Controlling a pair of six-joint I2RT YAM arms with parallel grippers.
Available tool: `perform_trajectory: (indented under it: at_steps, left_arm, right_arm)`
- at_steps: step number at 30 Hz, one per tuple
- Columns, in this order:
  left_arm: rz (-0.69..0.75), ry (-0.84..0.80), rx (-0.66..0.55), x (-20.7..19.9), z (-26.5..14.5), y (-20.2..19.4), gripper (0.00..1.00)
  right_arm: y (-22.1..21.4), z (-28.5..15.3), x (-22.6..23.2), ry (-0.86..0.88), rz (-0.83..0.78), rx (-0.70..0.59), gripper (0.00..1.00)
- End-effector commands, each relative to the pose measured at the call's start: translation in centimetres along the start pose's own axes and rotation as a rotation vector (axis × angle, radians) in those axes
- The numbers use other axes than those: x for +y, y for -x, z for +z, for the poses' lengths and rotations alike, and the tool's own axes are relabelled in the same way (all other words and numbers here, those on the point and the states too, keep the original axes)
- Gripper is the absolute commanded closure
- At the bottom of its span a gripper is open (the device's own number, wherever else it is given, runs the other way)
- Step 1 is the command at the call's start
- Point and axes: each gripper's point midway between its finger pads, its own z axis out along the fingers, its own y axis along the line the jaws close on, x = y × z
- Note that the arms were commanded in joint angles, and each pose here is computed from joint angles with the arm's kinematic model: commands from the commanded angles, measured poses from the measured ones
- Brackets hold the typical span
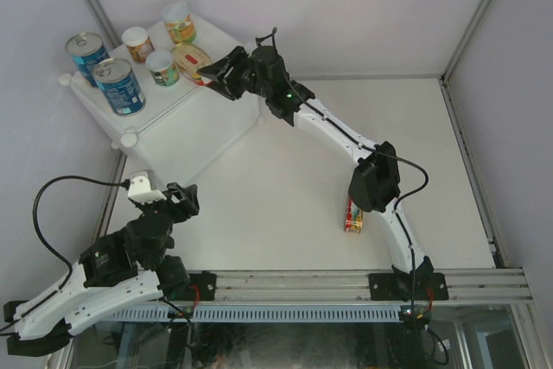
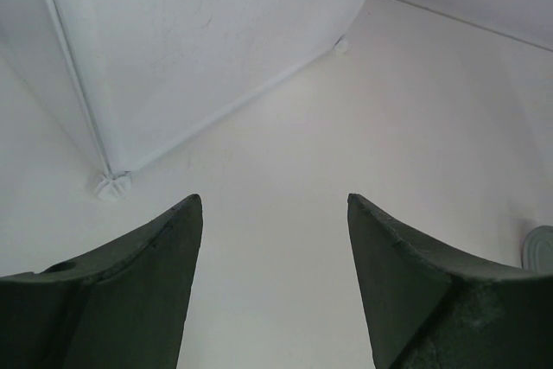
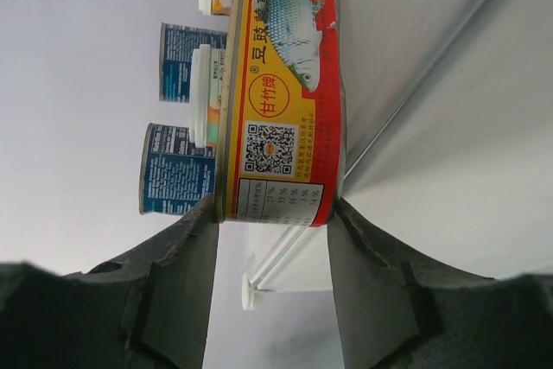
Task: Place and organize the canned foods onto the counter
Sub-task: Place the canned food on the counter.
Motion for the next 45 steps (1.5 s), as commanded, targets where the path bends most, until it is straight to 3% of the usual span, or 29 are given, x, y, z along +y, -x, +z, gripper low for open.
perform_trajectory:
  at_steps: [1, 12, 23, 25, 26, 39, 45]
  left_arm:
    - [-0.020, -0.015, -0.008, -0.2, -0.1, 0.1, 0.28]
    - [-0.019, -0.010, -0.030, 0.0, -0.2, 1.1, 0.26]
    - [-0.029, -0.027, -0.052, -1.7, 0.1, 2.5, 0.24]
    - [-0.030, -0.027, -0.059, -2.0, 0.1, 3.1, 0.24]
    - [-0.031, -0.026, -0.061, -2.1, 0.1, 3.3, 0.24]
    - [-0.049, 0.003, -0.089, -2.8, -0.1, 6.0, 0.24]
    - [0.007, 0.007, -0.132, -4.9, 0.5, 8.4, 0.24]
  right_arm:
    - [-1.9, -1.6, 4.7, 0.102, -0.030, 0.040, 0.63]
    - [-2.0, -1.6, 3.7, 0.062, -0.114, 0.019, 0.27]
    - [-1.4, -5.3, 3.2, -0.012, -0.188, 0.005, 0.17]
    - [-1.4, -5.8, 3.1, -0.019, -0.200, 0.007, 0.02]
    - [-1.5, -6.0, 3.0, -0.020, -0.200, 0.013, 0.00]
    - [-1.0, -10.1, 2.3, -0.030, -0.234, 0.001, 0.00]
    - [0.3, -14.4, 2.7, -0.047, -0.286, -0.073, 0.04]
